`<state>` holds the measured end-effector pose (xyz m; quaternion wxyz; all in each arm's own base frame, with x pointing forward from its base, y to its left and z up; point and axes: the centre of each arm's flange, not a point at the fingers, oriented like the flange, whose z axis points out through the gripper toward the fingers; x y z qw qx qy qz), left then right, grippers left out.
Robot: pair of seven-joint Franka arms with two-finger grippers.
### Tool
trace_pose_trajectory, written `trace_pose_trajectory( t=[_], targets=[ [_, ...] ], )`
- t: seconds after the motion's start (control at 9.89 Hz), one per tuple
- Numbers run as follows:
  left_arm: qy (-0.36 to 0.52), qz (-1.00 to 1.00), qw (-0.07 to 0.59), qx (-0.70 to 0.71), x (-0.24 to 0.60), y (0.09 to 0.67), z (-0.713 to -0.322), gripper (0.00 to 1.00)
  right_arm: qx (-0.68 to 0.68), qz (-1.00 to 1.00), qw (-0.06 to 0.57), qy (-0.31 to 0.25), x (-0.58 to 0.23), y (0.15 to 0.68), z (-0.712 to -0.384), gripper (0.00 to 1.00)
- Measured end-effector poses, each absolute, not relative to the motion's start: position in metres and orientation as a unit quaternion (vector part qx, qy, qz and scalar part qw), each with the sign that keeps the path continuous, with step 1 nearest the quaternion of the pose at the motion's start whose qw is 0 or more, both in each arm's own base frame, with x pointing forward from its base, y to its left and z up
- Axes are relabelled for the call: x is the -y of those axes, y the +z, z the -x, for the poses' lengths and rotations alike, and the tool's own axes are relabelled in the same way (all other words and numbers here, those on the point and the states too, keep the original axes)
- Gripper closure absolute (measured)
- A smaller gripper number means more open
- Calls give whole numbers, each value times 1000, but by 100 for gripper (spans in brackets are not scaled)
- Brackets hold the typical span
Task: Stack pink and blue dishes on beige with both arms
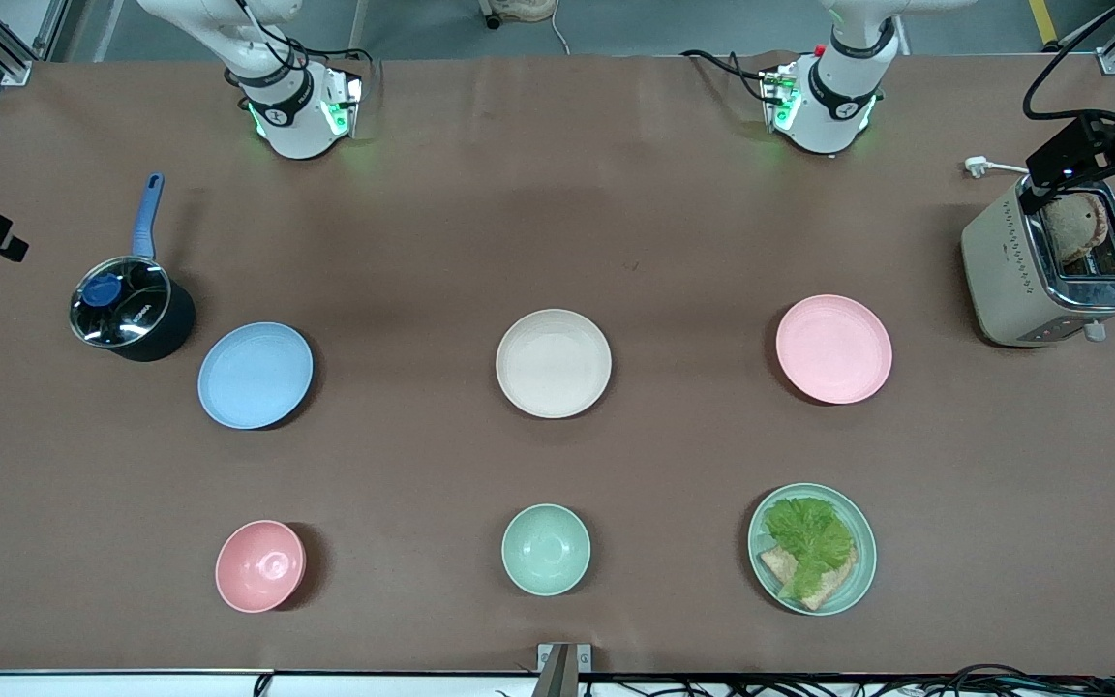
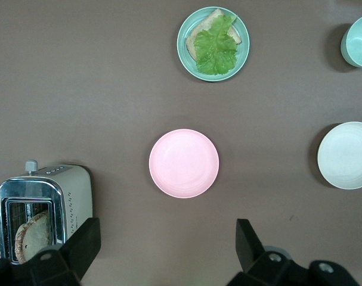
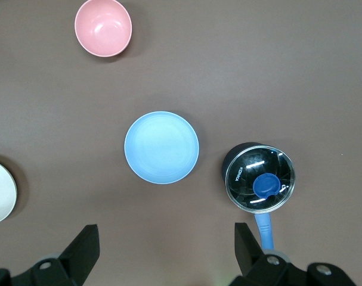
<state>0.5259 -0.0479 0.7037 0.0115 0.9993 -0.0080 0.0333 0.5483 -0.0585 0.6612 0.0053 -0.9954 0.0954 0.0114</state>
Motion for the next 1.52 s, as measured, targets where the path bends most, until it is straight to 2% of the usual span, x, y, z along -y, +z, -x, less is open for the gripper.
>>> trace_pose_trajectory(
  t=[0.4, 0.61, 0.81, 1.01, 1.21, 1.52],
  targets=[
    [33, -999, 11, 8, 48, 703, -526, 0, -96, 995, 5, 11, 59, 661, -549, 0],
    [29, -1000, 11, 7, 47, 700, -526, 0, -76, 997, 6, 23, 64, 640, -558, 0],
    [16, -1000, 10, 5, 39, 687, -530, 0, -50, 998, 9, 24, 92, 563, -585, 0],
    [8, -1000, 14, 13, 15, 641, -550, 0, -26, 999, 20, 19, 106, 459, -597, 0],
    [-17, -999, 48, 6, -15, 553, -575, 0, 5, 999, 49, 17, 111, 364, -597, 0],
    [-36, -998, 52, 23, -29, 420, -603, 0, 56, 994, 98, 7, 142, 263, -584, 0]
  ],
)
